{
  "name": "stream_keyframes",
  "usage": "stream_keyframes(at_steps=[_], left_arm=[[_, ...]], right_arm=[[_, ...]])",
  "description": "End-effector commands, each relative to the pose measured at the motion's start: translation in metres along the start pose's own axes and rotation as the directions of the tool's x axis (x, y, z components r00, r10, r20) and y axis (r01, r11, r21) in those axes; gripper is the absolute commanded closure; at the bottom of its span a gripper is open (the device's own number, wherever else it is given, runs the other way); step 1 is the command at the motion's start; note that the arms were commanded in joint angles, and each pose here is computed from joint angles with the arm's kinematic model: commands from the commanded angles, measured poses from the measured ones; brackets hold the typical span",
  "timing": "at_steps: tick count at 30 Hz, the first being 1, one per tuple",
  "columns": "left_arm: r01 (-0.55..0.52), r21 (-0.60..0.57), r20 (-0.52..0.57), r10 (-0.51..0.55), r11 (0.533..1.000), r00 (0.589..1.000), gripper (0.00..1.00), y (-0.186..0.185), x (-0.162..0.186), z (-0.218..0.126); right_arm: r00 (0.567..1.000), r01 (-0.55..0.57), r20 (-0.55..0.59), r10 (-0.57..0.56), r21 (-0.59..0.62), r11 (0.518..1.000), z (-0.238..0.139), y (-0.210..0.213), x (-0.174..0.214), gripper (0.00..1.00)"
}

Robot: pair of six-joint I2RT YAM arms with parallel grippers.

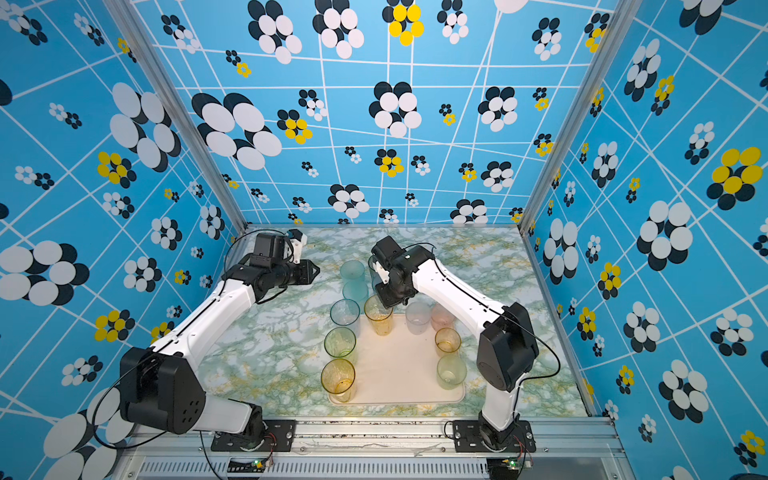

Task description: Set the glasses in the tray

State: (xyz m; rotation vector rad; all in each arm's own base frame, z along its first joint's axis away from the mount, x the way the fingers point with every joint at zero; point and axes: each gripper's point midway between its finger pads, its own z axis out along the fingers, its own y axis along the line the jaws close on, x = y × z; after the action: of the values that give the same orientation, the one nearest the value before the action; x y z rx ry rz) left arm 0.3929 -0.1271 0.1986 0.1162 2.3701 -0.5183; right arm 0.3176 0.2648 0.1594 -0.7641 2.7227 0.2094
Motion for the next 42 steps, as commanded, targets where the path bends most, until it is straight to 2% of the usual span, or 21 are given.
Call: stream_keyframes(at_steps=[1,17,25,30,37,42], left_arm=[[-0.001,0.018,0.003,0.001,1.000,1.000,0.73,-0.001,-0.007,0.001],[0.001,0.023,-0.007,-0.001,1.000,1.000,0.73,-0.002,-0.005,0.003],[0.002,0.026,-0.008,-0.001,1.000,1.000,0.72,-0.002,-0.006,0.004],[0.001,0.026,-0.008,0.000,1.000,1.000,0.73,-0.002,-0.006,0.003],[-0.003,0.021,-0.012,0.004,1.000,1.000,0.73,-0.001,-0.005,0.003],[-0.005,0.018,-0.014,0.005,1.000,1.000,0.73,-0.001,-0.004,0.003]], right_arm=[[1.000,-0.018,0.011,0.018,-0.003,1.000,-0.011,-0.003,0.004,0.87],[1.000,-0.020,0.023,0.020,0.005,1.000,-0.021,-0.005,0.006,0.81],[0.994,-0.027,0.102,0.027,0.008,1.000,-0.043,-0.006,-0.002,0.75],[0.991,-0.045,0.131,0.039,0.040,0.998,-0.052,-0.015,-0.006,0.73],[0.982,-0.124,0.152,0.111,0.078,0.989,-0.052,-0.045,-0.017,0.72],[0.983,-0.125,0.143,0.113,0.076,0.989,-0.047,-0.051,-0.027,0.71]])
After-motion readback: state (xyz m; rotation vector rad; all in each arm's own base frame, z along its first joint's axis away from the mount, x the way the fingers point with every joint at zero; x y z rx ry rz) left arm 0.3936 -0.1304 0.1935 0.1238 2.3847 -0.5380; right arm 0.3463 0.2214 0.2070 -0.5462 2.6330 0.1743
